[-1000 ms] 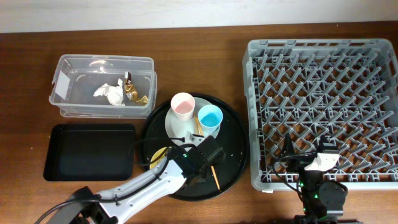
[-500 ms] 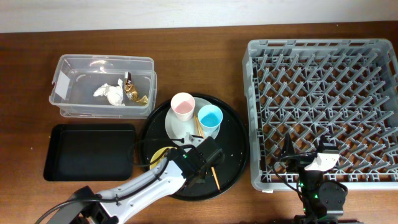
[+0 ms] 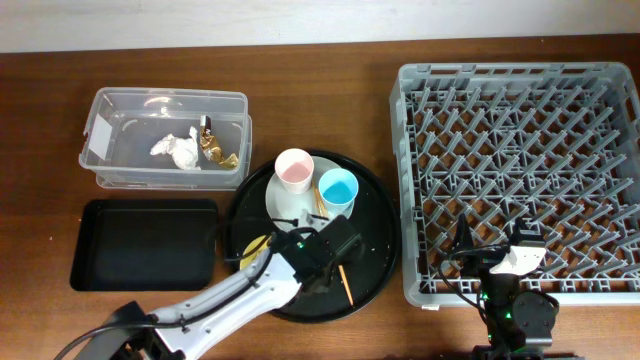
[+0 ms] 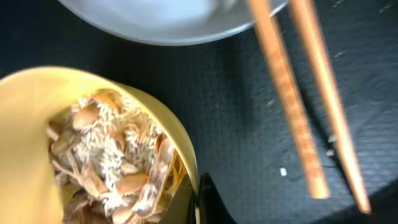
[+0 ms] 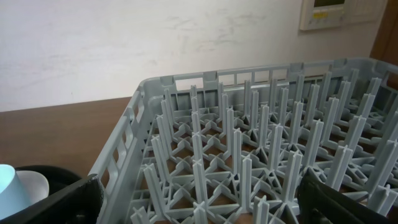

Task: Sort waste into correct bins and load items into the dishwasher rack
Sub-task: 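Tip the yellow bowl over the black tray to dump the food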

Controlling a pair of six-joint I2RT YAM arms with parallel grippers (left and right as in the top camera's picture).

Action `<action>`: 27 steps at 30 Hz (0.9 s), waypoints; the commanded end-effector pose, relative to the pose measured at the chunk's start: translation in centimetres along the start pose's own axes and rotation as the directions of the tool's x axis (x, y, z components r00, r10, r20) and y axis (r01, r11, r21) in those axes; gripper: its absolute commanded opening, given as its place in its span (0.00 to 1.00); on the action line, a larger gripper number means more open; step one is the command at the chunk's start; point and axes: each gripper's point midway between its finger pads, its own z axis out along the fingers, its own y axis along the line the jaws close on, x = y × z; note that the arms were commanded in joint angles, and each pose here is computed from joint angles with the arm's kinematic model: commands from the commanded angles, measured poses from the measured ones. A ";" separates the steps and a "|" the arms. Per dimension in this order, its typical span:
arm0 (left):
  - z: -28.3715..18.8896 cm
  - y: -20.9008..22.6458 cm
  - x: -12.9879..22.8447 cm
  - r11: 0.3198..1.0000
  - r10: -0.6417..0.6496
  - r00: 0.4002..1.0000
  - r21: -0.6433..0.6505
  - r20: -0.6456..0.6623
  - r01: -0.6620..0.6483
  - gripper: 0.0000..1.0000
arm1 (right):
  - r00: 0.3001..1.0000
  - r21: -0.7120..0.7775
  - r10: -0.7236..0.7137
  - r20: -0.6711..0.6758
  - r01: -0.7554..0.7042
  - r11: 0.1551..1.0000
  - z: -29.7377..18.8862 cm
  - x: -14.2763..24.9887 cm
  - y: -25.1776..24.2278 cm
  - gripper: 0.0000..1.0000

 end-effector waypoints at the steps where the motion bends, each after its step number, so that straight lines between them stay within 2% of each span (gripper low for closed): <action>1: -2.3 0.0 -1.8 0.999 0.031 0.998 -0.011 0.045 -0.031 0.00 | 1.000 0.009 0.005 -0.004 -0.005 1.000 0.0 0.2 -0.2 0.98; 6: -4.6 2.6 -3.6 0.996 0.062 0.998 -0.067 0.021 -0.060 0.00 | 1.000 0.009 0.005 -0.004 -0.005 1.000 0.0 0.2 -0.2 0.98; 7: -5.6 4.0 -4.5 0.997 0.019 1.000 -0.070 0.008 -0.018 0.00 | 1.000 0.009 0.005 -0.004 -0.005 1.000 0.0 0.2 -0.2 0.98; 10: -7.2 5.6 -6.5 1.000 0.002 0.999 -0.009 0.036 -0.001 0.00 | 1.000 0.009 0.005 -0.004 -0.005 1.000 0.0 0.2 -0.2 0.98; 13: -9.2 9.2 -7.5 0.992 -0.102 0.992 0.079 0.077 0.095 0.00 | 1.000 0.009 0.005 -0.004 -0.005 1.000 0.0 0.2 -0.2 0.98; 16: -12.2 14.3 -8.1 0.960 -0.265 0.949 0.143 0.173 0.242 0.00 | 1.000 0.009 0.005 -0.004 -0.005 1.000 0.0 0.2 -0.2 0.98; 17: -13.4 15.6 -8.3 0.943 -0.308 0.927 0.200 0.213 0.267 0.00 | 1.000 0.009 0.005 -0.004 -0.005 1.000 0.0 0.2 -0.2 0.98; 19: -14.4 17.8 -8.6 0.915 -0.385 0.888 0.231 0.251 0.331 0.00 | 1.000 0.009 0.005 -0.004 -0.005 1.000 0.0 0.2 -0.2 0.98; 23: -14.3 22.5 -8.1 0.843 -0.530 0.809 0.258 0.254 0.471 0.00 | 1.000 0.009 0.005 -0.004 -0.005 1.000 0.0 0.2 -0.2 0.98; 27: -14.0 25.0 -7.2 0.799 -0.585 0.773 0.335 0.246 0.499 0.00 | 1.000 0.009 0.005 -0.004 -0.005 1.000 0.0 0.2 -0.2 0.98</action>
